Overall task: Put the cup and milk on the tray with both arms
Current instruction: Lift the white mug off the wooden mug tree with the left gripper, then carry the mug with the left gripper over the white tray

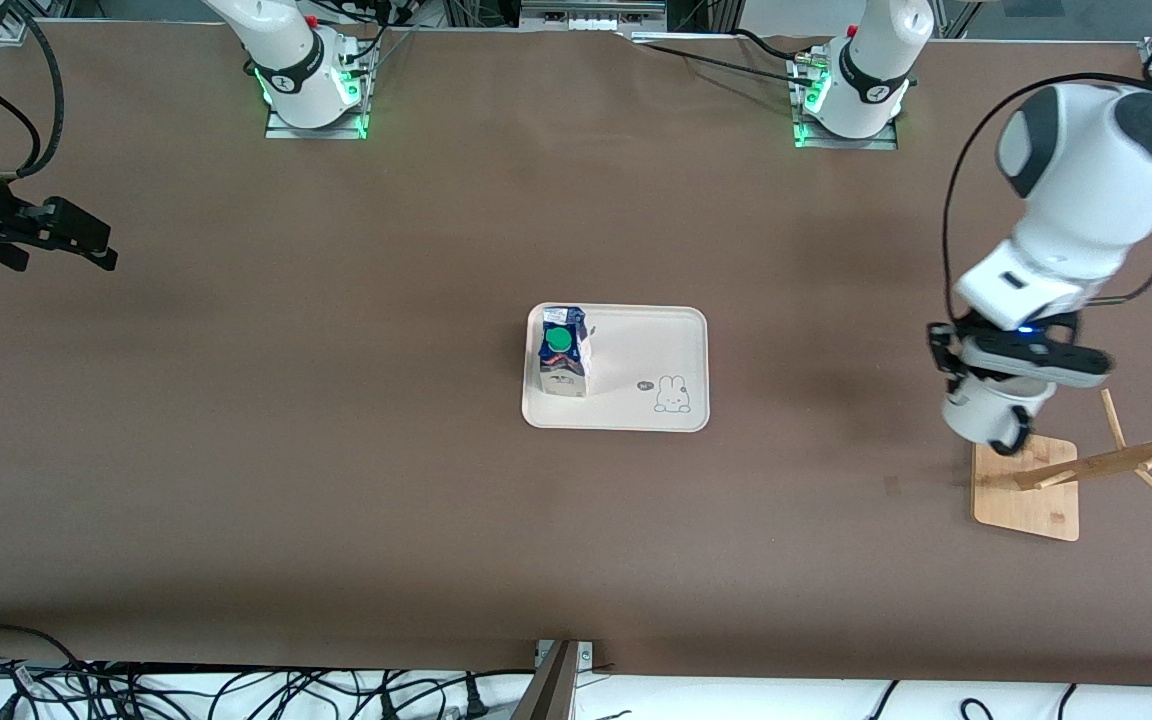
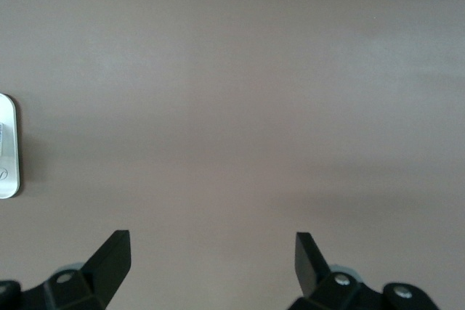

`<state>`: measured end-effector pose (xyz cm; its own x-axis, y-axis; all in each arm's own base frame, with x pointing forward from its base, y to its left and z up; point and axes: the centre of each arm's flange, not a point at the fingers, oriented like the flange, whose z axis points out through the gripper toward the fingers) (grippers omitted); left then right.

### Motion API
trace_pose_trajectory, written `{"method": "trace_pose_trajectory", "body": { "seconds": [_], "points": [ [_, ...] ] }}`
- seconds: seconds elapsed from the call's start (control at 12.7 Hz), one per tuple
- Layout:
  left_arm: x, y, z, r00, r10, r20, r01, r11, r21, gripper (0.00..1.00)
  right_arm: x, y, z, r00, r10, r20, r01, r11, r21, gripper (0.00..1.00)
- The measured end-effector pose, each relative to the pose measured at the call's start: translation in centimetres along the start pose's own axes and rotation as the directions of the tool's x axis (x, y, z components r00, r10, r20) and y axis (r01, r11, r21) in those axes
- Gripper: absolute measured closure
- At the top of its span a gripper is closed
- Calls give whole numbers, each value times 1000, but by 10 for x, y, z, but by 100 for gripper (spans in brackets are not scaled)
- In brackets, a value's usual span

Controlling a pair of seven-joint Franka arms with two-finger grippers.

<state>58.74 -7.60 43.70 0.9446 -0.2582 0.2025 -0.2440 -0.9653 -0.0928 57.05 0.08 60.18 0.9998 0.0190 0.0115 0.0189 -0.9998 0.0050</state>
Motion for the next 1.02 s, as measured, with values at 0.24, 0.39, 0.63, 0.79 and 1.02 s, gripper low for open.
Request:
{"method": "trace_pose_trajectory", "body": {
  "seconds": [0.24, 0.39, 0.63, 0.79, 1.02],
  "points": [
    [-10, 8, 16, 994, -14, 110, 15, 1000, -5, 94, 0, 0, 0, 1000, 1, 0, -1, 1000, 0, 0],
    [-14, 27, 18, 982, 7, 187, -4, 1000, -17, 94, 0, 0, 0, 1000, 1, 0, -1, 1000, 0, 0],
    [-18, 78, 27, 960, -3, 279, 9, 1000, -20, 94, 0, 0, 0, 1000, 1, 0, -1, 1000, 0, 0],
    [-19, 115, 42, 950, 13, 313, -3, 999, -34, 94, 0, 0, 0, 1000, 1, 0, -1, 1000, 0, 0],
    [-14, 145, 68, 933, 46, 356, -26, 998, -60, 94, 0, 0, 0, 1000, 1, -1, -1, 1000, 0, 0]
  ]
}}
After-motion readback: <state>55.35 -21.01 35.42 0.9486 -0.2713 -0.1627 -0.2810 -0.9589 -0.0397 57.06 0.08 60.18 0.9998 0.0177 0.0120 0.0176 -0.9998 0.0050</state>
